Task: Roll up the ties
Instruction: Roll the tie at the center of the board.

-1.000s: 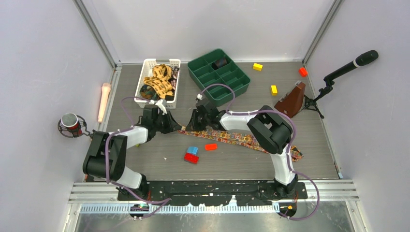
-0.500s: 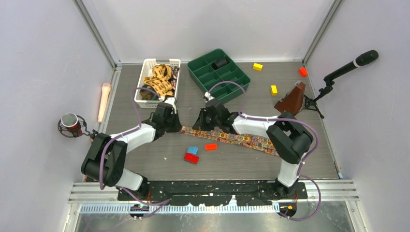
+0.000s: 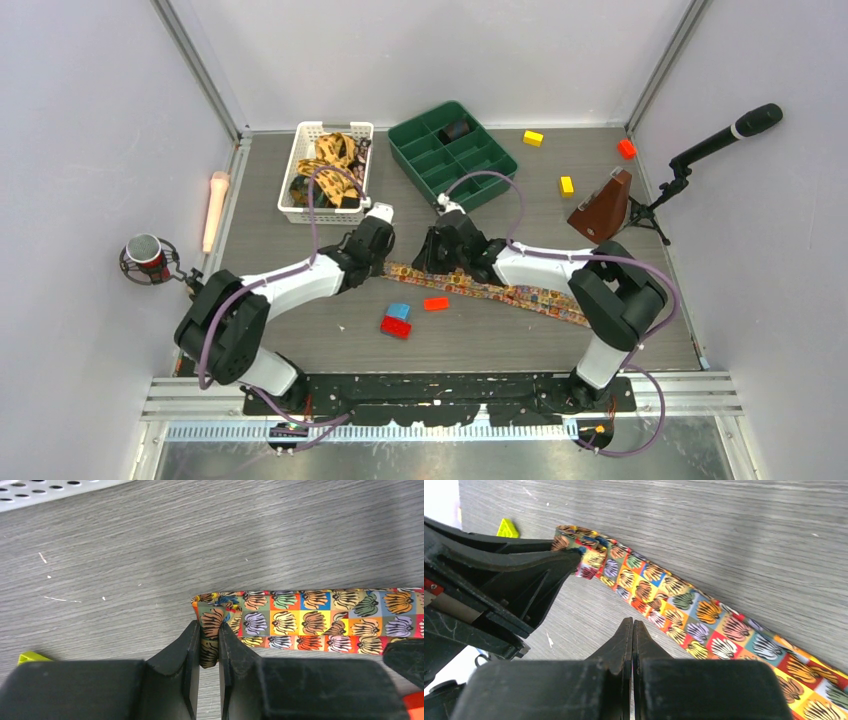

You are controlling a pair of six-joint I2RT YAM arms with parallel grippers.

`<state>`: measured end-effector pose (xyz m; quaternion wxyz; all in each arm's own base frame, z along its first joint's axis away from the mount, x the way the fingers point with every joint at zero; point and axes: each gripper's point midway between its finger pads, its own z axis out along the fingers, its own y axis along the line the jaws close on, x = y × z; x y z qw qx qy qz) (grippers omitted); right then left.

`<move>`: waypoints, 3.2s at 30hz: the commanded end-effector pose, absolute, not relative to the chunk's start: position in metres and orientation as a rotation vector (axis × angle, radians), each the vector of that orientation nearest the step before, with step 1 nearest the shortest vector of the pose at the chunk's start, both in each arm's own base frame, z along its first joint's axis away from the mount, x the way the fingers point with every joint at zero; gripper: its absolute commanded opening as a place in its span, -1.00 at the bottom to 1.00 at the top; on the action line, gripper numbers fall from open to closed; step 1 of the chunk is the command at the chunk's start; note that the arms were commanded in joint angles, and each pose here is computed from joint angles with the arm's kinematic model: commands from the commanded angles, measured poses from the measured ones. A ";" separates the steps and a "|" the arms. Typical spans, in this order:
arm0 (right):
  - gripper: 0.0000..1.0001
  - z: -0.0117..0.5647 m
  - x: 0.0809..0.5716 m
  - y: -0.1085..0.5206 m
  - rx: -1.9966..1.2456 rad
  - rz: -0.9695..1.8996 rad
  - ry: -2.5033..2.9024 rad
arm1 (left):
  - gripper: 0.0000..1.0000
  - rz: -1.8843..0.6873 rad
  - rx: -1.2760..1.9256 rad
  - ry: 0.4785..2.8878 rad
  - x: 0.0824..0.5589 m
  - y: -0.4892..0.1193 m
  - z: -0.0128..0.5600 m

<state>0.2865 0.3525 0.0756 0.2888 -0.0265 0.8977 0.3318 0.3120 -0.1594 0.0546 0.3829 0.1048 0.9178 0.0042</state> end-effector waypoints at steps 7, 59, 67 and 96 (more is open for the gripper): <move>-0.99 0.102 0.316 0.306 0.193 0.810 2.280 | -1.00 0.297 0.384 2.248 0.323 -0.168 0.067; -1.00 0.095 0.315 0.286 0.255 0.844 2.280 | -0.17 0.399 0.548 2.237 0.296 -0.229 0.048; -1.00 0.097 0.316 0.286 0.254 0.848 2.275 | -0.20 0.331 0.531 2.249 0.294 -0.238 0.049; -1.00 0.095 0.314 0.295 0.232 0.891 2.301 | -0.08 0.045 0.456 2.312 0.292 -0.245 0.062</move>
